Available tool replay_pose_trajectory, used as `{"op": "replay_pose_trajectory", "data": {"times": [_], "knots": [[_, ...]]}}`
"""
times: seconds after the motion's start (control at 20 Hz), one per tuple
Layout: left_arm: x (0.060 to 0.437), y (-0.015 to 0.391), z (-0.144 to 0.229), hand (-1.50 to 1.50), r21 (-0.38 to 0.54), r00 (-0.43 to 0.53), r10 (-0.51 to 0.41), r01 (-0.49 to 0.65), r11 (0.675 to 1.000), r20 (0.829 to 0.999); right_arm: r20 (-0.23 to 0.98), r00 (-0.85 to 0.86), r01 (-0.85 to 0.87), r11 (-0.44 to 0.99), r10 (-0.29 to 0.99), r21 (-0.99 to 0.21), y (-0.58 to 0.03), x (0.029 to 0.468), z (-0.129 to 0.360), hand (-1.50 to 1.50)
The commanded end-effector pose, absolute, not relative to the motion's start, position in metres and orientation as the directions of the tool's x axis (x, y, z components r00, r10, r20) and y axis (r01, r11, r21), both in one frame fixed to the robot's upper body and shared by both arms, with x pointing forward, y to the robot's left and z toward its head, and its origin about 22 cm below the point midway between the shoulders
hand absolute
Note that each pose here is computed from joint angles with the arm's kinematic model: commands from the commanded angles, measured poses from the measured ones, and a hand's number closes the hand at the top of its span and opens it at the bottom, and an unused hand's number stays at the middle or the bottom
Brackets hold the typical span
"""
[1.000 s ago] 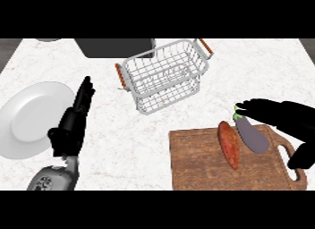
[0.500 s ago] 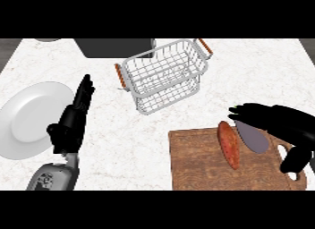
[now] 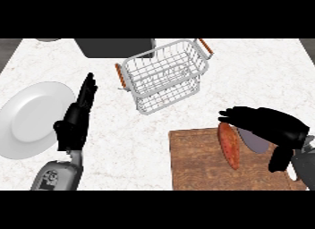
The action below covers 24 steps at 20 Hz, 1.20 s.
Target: Pick the sweet potato from the cutting board and place it in the tiered basket
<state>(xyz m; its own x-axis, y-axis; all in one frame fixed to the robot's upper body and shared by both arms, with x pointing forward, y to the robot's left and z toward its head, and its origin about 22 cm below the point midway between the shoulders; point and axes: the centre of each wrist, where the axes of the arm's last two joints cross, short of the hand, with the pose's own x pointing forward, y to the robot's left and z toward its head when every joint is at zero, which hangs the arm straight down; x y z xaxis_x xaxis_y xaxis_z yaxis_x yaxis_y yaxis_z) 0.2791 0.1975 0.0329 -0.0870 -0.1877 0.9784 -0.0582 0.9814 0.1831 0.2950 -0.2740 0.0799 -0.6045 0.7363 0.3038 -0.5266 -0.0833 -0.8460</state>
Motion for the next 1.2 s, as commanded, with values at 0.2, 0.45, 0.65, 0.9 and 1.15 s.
{"op": "replay_pose_trajectory", "data": {"times": [0.2,0.45,0.65,0.9,1.15], "knots": [[0.274,0.211,0.018,0.00,0.192,-0.081,-0.198,-0.073,0.979,0.977,0.348,-0.597,-0.563,-0.069,0.723,-0.824,-0.242,0.289,0.064,-1.50],[0.261,0.198,0.041,0.00,0.191,-0.091,-0.196,-0.070,0.979,0.976,0.344,-0.598,-0.561,-0.071,0.724,-0.825,-0.256,0.311,0.055,-1.50],[0.276,0.199,0.046,0.00,0.178,-0.089,-0.182,-0.058,0.982,0.979,0.369,-0.591,-0.578,-0.057,0.718,-0.814,-0.245,0.305,0.049,-1.50],[0.272,0.191,0.030,0.00,0.175,-0.096,-0.181,-0.068,0.982,0.979,0.406,-0.571,-0.599,-0.024,0.714,-0.800,-0.257,0.287,0.043,-1.50],[0.270,0.200,0.038,0.00,0.176,-0.104,-0.182,-0.063,0.982,0.978,0.406,-0.573,-0.545,0.039,0.712,-0.838,-0.264,0.290,0.027,1.50]]}}
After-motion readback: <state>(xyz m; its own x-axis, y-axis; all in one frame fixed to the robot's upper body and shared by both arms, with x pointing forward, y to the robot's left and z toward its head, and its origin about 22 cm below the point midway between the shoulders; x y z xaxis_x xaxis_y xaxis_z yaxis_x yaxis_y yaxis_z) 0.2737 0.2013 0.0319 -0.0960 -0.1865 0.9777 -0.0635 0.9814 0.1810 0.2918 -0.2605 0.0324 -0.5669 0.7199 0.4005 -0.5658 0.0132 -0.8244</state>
